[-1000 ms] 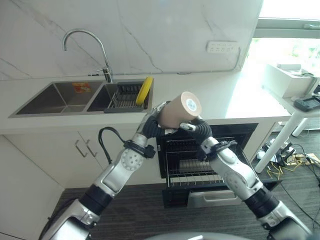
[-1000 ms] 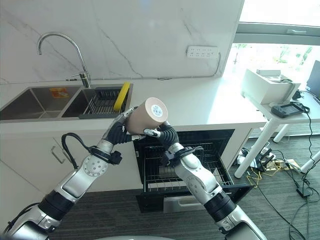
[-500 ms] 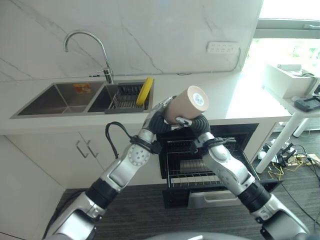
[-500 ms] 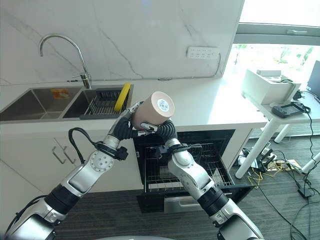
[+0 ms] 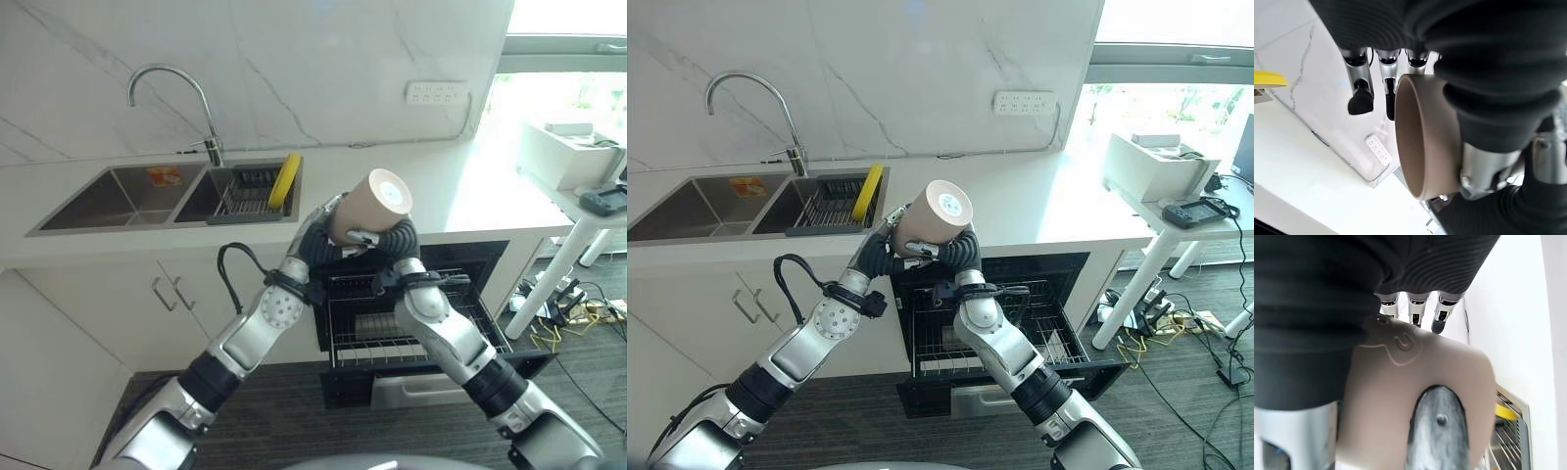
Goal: Place the dishes in the dishwasher.
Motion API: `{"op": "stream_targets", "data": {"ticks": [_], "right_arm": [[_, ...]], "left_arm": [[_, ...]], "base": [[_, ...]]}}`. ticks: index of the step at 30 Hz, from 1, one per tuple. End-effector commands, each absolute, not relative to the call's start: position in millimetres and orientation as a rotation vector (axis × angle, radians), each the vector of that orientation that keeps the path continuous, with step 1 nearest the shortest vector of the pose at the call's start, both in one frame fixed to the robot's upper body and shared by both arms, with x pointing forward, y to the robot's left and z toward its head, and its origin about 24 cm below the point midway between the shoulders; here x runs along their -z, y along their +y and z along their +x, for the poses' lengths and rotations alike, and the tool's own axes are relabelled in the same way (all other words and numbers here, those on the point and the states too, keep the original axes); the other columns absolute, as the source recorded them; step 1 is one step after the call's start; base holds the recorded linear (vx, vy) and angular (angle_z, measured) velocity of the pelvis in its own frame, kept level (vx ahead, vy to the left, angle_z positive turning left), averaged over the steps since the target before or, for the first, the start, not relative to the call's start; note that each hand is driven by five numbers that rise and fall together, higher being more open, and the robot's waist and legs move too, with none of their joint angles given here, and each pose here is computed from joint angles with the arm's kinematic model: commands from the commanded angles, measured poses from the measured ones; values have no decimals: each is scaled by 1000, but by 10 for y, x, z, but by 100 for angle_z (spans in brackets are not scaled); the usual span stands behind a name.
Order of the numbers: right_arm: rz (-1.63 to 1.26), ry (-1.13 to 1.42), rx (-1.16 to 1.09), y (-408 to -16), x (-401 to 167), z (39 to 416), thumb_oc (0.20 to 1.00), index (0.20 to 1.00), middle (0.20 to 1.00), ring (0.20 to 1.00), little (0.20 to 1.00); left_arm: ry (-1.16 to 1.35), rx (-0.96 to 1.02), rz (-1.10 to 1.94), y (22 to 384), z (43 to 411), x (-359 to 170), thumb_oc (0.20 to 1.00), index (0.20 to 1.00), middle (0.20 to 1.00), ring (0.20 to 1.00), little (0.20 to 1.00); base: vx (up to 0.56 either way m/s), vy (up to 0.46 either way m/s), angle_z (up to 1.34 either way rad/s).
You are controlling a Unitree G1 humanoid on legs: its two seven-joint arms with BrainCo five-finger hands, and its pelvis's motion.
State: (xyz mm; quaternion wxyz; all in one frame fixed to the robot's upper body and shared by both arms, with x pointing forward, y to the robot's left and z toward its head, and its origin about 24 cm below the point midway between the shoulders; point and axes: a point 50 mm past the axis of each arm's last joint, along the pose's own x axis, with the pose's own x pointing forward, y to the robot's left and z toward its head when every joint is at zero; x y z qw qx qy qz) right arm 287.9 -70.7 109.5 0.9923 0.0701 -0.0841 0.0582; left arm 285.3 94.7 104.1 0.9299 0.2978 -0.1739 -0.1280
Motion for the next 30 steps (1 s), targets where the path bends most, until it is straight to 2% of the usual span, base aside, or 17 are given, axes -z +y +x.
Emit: {"op": "stream_targets", "data": {"ticks": [1, 12, 18, 19, 22, 30], "right_arm": [[284, -484, -166, -493, -1802, 2873, 1000, 1000, 1000, 1000, 1000], [317, -559, -208, -466, -1908, 2802, 1000, 1000, 1000, 1000, 1000], [415, -535, -353, -412, -1926, 2768, 1000, 1000, 1000, 1000, 1000], [443, -516, -377, -391, -1920, 2766, 586, 586, 586, 586, 586], [448, -548, -391, -376, -1943, 2755, 200, 200, 200, 200, 200], [408, -539, -372, -359, -1924, 2748, 200, 200, 200, 200, 200]], "left_arm": [[-434, 385, 665, 686, 2855, -1102, 200, 200, 200, 200, 200], [-429, 412, 646, 658, 2836, -1078, 200, 200, 200, 200, 200], [-455, 447, 670, 624, 2809, -1086, 200, 200, 200, 200, 200], [-462, 467, 676, 602, 2796, -1084, 200, 200, 200, 200, 200], [-469, 504, 684, 564, 2773, -1079, 200, 200, 200, 200, 200], [-477, 555, 733, 515, 2720, -1026, 200, 200, 200, 200, 200]], "base": [[0, 0, 0], [0, 0, 0], [0, 0, 0], [0, 0, 0], [0, 0, 0], [9, -3, 3]]}}
